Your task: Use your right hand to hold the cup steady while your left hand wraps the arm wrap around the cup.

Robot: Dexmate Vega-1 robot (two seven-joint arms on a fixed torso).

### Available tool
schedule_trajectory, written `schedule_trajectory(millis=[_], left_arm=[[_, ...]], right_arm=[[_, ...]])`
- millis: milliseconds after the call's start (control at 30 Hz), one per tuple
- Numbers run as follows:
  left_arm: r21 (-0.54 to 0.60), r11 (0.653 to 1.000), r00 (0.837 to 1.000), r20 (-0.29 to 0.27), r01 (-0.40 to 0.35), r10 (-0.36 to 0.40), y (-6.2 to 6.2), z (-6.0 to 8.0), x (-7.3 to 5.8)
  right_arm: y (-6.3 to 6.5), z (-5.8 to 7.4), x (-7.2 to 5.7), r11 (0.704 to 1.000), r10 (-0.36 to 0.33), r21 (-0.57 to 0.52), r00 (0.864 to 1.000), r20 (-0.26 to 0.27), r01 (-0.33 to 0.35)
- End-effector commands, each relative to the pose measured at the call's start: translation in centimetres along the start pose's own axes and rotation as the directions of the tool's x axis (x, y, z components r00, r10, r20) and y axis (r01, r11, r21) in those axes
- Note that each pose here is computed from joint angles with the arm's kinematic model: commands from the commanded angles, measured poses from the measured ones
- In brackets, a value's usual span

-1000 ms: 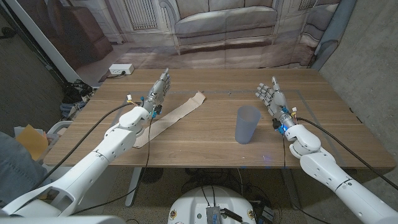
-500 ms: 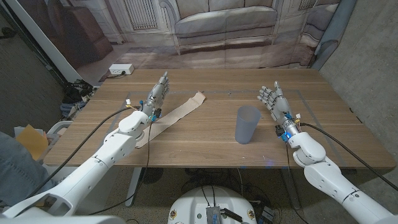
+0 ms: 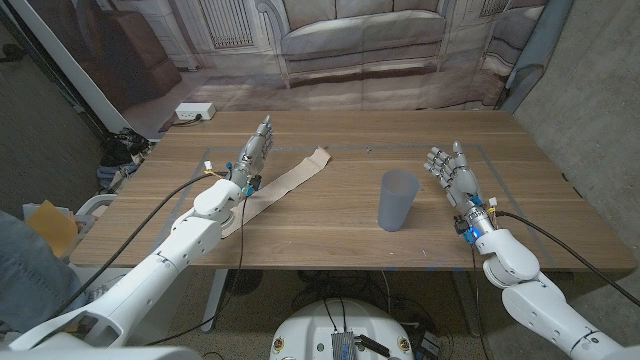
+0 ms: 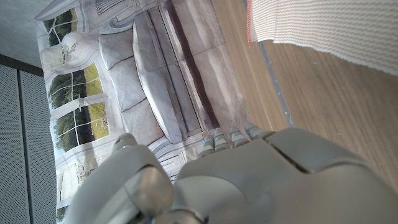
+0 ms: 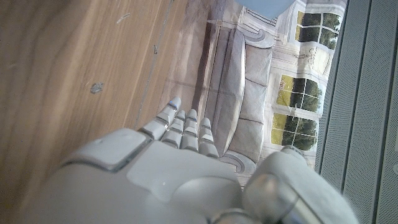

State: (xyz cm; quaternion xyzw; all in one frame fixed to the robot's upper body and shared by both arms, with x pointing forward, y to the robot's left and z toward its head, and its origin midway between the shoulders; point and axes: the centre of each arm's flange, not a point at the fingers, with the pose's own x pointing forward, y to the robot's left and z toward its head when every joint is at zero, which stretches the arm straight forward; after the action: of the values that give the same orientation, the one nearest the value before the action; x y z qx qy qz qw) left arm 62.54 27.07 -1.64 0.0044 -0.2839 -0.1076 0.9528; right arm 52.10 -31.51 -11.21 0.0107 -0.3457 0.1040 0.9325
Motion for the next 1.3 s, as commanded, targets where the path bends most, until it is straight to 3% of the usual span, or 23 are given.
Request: schedule_trajectory(millis=[33,733,1300], left_arm=[[-0.005,1.000,1.000,0.013,-0.006,0.006,-0.7,0.3,0.4],[-0.021,0.999,0.999,0.022,0.029,-0.029,-2.5,0.8,1.7],[-0.010,0.999,0.998,0.027,0.052,-0.052,-3.5,1.6,2.6]], right_arm=[[-0.4,-0.7,-3.6,1.000,-0.029,-0.007,1.000,0.002,0.029],[1.3,-1.5,-8.6,0.987,-0.051,-0.153,0.999,0.007,0.052],[3.3,-2.8,-10.1,0.943,-0.030,-0.331,0.999,0.018,0.034]])
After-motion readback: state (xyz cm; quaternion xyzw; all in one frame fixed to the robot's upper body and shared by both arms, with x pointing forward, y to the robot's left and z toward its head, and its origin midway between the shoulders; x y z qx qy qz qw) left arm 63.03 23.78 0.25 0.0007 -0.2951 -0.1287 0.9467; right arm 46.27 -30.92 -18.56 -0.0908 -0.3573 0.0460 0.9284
